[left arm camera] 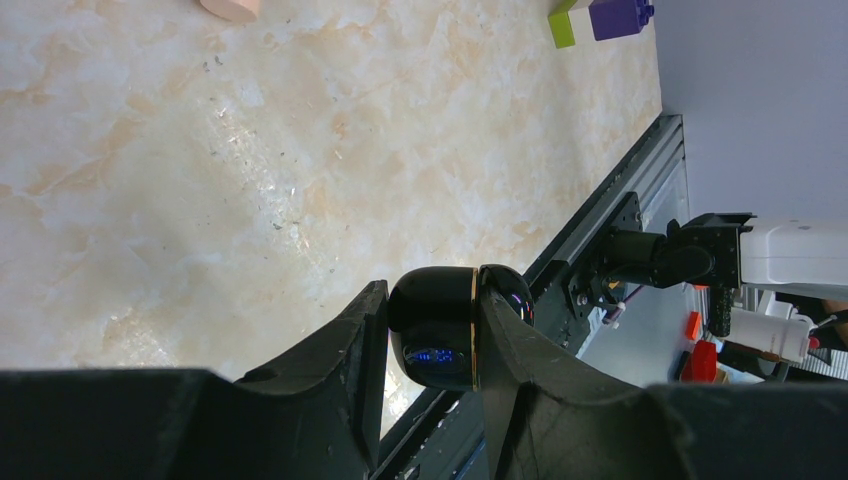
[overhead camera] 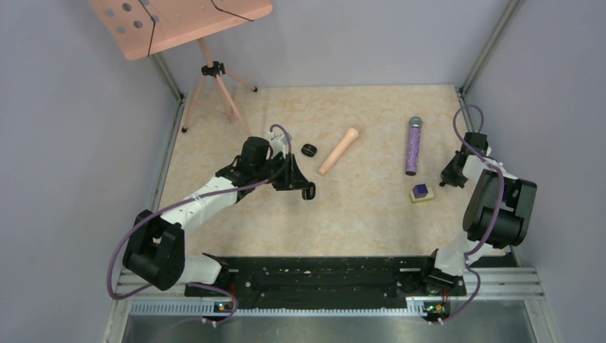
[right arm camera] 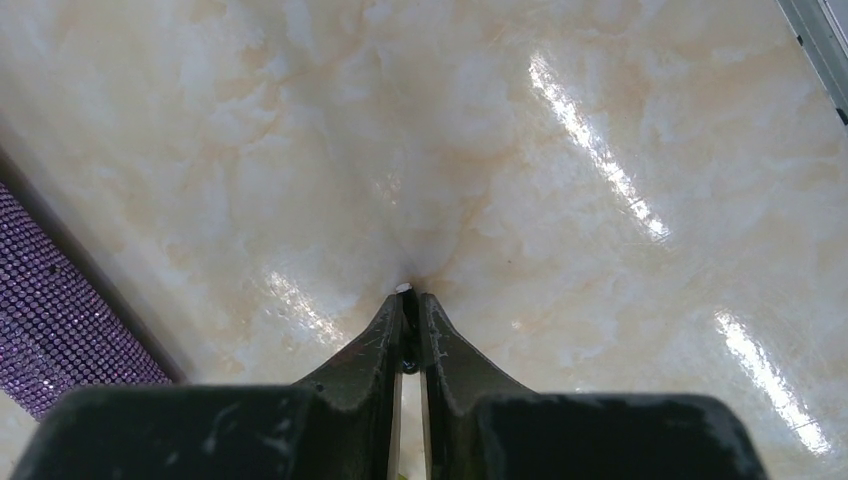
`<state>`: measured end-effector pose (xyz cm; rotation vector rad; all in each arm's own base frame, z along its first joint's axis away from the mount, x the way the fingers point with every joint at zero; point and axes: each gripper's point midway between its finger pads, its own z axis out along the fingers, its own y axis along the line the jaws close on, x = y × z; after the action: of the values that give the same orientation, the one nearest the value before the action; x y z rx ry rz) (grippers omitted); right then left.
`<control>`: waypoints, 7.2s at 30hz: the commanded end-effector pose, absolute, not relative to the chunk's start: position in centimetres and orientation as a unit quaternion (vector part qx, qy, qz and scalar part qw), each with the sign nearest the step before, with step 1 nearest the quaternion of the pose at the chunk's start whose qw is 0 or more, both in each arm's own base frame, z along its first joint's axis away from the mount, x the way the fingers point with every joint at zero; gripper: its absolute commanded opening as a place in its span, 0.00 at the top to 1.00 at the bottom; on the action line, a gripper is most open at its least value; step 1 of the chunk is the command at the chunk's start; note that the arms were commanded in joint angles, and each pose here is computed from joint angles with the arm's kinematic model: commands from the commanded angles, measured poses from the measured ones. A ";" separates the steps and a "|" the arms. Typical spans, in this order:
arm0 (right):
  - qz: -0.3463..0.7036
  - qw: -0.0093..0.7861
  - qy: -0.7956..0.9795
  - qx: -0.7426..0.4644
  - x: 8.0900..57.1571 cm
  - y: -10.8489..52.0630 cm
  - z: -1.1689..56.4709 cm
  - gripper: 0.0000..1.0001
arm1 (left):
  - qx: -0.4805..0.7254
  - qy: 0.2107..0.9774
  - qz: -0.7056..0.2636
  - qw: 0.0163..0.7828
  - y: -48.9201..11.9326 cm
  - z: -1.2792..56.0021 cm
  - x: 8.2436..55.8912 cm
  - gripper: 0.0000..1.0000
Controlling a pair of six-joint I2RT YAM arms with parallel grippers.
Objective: Insert the wireless bluetooth earbuds into the charging case
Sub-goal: Move the left earbud to the corner of the board, then pass from the left arm to the right
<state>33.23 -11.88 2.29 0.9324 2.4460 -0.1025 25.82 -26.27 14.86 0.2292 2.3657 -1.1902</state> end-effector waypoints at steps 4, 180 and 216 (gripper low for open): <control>-0.023 0.243 0.907 0.343 32.2 -11.1 2.0 0.79 | 0.097 0.850 -0.446 0.264 -26.8 16.7 27.0 1.00; 0.745 0.318 0.567 -0.150 18.5 30.5 31.4 0.60 | 0.146 0.752 -0.593 0.247 -28.0 29.4 21.5 1.00; 0.543 0.371 0.740 -0.139 22.1 33.5 27.3 0.33 | 0.135 0.784 -0.533 0.288 -26.7 29.9 22.4 1.00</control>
<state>21.18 33.52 27.64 -0.3552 1.8664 1.4938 22.29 -26.74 26.95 0.3123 2.1992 -1.4361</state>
